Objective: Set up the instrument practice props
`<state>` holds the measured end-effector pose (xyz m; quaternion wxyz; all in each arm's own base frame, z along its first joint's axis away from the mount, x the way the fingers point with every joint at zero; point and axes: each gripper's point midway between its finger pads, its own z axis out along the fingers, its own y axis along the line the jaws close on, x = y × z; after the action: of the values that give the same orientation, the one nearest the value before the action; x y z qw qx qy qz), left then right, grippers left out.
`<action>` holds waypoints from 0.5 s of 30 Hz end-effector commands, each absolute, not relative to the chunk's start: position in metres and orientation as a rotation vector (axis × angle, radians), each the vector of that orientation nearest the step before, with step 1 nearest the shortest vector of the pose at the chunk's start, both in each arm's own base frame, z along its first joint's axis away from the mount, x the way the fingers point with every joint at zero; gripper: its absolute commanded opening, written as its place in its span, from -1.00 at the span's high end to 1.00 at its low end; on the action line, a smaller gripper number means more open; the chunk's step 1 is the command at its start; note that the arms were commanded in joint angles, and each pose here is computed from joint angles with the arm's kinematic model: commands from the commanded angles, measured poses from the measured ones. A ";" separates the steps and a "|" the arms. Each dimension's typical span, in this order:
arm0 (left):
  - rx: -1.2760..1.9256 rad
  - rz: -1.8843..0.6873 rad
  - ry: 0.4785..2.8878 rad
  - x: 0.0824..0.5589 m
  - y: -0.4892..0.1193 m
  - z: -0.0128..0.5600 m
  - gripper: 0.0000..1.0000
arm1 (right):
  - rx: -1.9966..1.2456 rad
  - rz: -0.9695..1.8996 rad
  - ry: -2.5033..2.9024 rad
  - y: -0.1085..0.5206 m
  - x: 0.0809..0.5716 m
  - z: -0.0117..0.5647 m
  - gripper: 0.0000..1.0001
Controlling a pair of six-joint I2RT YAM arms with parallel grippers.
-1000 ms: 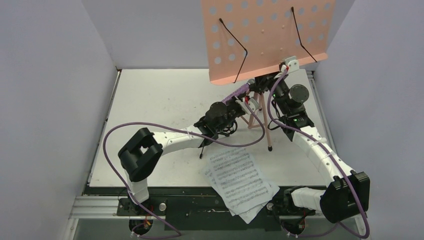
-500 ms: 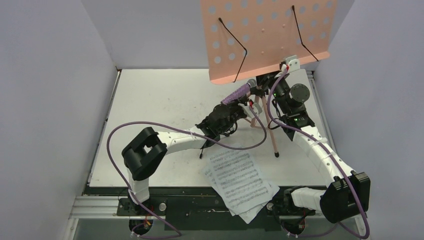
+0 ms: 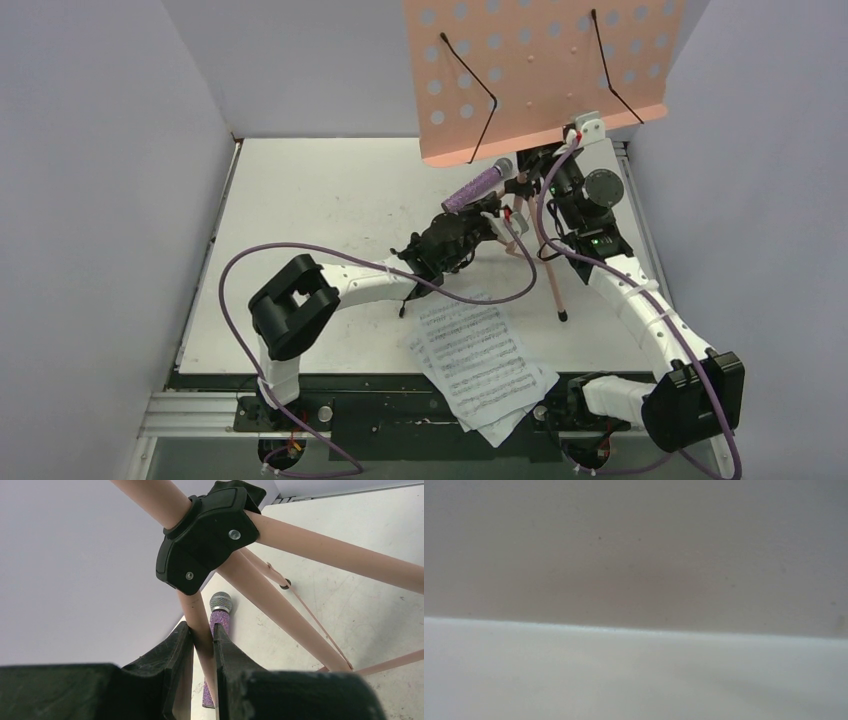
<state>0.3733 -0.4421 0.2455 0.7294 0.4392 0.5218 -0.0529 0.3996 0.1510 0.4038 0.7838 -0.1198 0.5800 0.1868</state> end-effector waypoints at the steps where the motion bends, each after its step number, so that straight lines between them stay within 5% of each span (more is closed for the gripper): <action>1: 1.106 -0.125 1.125 0.355 -0.467 0.215 1.00 | -0.171 0.453 0.669 0.122 0.298 0.579 0.89; 15: 1.091 -0.157 1.142 0.350 -0.475 0.209 1.00 | -0.109 0.423 0.771 0.109 0.301 0.536 0.89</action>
<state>0.3562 -0.4623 0.2110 0.7027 0.4821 0.5210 -0.0493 0.3694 0.1212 0.4223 0.8133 -0.0852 0.5566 0.1465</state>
